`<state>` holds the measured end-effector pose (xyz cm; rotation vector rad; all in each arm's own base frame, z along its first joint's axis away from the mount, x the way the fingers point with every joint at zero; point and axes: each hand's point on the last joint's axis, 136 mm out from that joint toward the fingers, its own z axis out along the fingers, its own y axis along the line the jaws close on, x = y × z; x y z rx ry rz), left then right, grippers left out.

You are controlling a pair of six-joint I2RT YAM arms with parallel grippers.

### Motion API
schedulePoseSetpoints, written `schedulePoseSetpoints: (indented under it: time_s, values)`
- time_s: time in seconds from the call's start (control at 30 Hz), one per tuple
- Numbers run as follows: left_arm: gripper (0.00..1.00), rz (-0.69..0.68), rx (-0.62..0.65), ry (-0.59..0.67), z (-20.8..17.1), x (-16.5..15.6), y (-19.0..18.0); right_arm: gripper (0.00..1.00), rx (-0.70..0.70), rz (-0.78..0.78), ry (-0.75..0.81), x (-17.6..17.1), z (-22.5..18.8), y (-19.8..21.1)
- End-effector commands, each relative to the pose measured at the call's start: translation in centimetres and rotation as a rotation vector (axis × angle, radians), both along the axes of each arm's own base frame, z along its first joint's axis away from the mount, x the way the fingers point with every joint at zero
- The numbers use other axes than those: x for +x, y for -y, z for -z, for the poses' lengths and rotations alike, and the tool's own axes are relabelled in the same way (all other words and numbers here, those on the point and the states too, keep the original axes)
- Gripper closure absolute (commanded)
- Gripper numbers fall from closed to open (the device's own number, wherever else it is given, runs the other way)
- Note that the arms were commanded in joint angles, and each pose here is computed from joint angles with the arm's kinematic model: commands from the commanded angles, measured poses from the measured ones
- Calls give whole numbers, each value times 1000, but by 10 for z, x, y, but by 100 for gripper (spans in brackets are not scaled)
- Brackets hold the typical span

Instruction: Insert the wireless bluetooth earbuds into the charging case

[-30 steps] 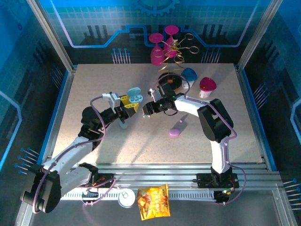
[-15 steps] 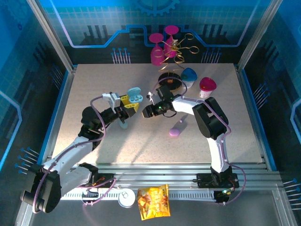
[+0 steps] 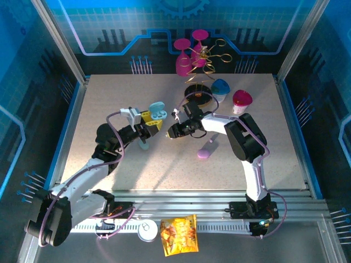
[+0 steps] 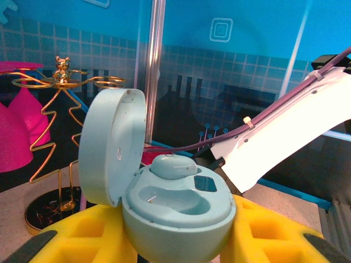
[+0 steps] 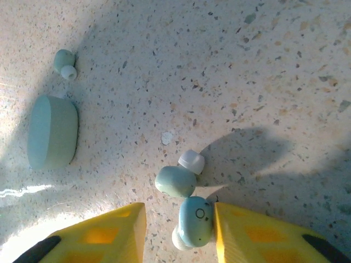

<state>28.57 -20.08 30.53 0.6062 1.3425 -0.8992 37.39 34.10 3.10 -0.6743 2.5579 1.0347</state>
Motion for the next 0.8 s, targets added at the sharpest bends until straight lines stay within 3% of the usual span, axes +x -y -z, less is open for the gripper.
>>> schedulePoseSetpoints:
  time_s: [0.0, 0.3, 0.53, 0.77]
  values:
    - [83, 0, -5, 49, -10, -1, -2, 69, -36, -11, -37, -8, 9, 1]
    - [83, -5, 2, 42, -5, 1, -2, 72, -100, -52, -20, -15, 19, 3]
    - [83, -5, 3, 44, -5, 1, -2, 84, -121, -41, -25, -14, 22, 4]
    - [83, -16, 8, 38, -1, 2, -3, 85, -139, -16, 24, -10, 8, 8]
